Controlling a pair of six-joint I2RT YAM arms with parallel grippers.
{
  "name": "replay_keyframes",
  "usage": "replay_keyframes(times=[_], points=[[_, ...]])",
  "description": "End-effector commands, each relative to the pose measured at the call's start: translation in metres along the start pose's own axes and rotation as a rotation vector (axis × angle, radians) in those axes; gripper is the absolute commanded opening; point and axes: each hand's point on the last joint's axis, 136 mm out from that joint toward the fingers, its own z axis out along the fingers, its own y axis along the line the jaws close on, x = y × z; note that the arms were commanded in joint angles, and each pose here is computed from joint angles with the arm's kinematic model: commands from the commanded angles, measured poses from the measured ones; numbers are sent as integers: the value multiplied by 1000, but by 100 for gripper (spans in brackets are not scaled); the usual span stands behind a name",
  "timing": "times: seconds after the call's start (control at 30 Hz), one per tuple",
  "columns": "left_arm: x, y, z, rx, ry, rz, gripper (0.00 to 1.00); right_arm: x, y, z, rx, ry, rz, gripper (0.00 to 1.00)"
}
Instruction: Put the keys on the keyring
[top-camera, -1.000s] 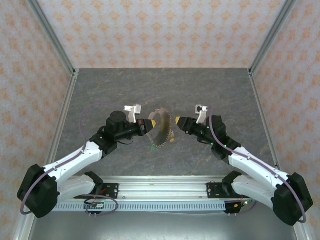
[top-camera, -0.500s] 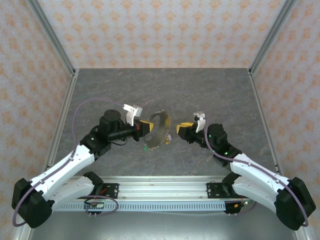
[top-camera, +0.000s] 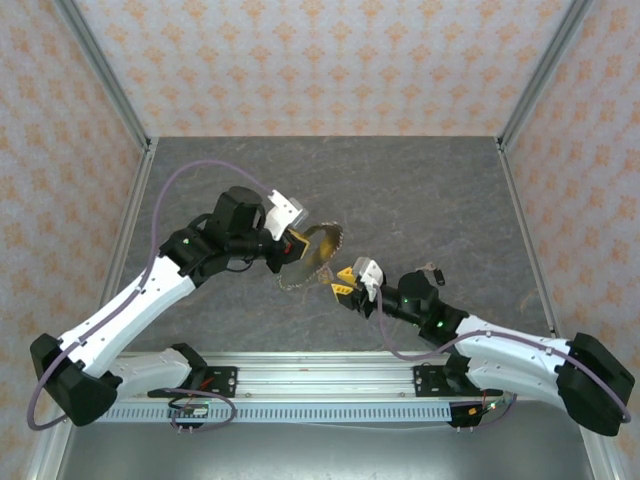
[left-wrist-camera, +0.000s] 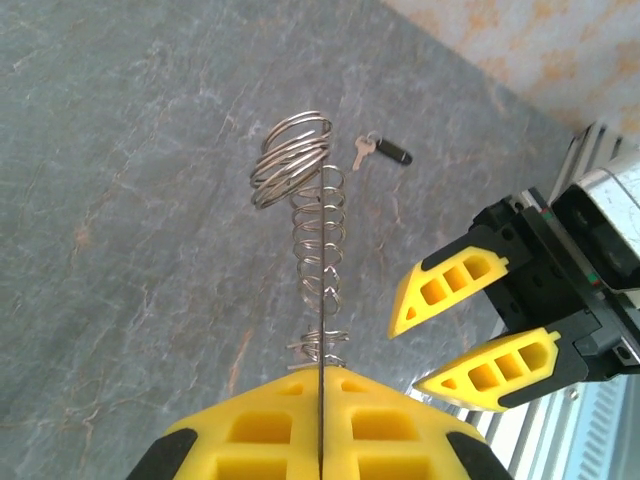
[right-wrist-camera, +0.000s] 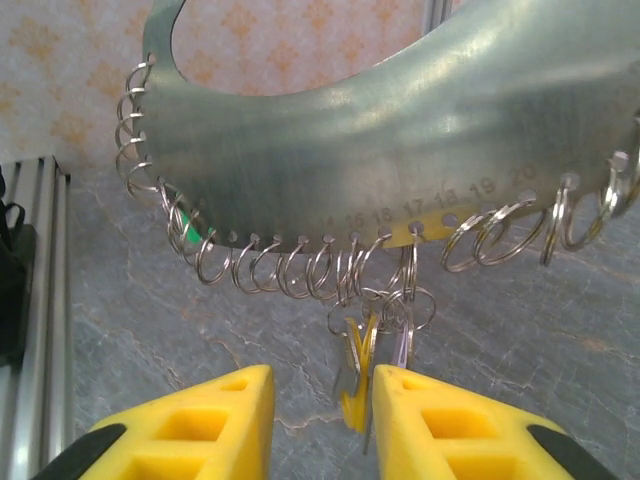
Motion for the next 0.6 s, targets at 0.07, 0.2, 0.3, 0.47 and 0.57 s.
replay_keyframes(times=[0.07,0.2,0.3,0.47,0.57], points=[[-16,-5,-8,-57,1,113,0,-20,-4,3,33,-85,-71,31],[-25,-10,-10,-40,-28,115,0,-21,-7,3,54,-107,-106,30],[-26,-11,-13,-22,-46,123,0,-26,-11,-1,84,-132,-124,30],[-23,-17,-16,55,-39,114,0,-32,-10,-10,100,-169,-160,22],[-23,-16,-17,54,-47,113,0,-27,0,-12,56,-165,-204,20]])
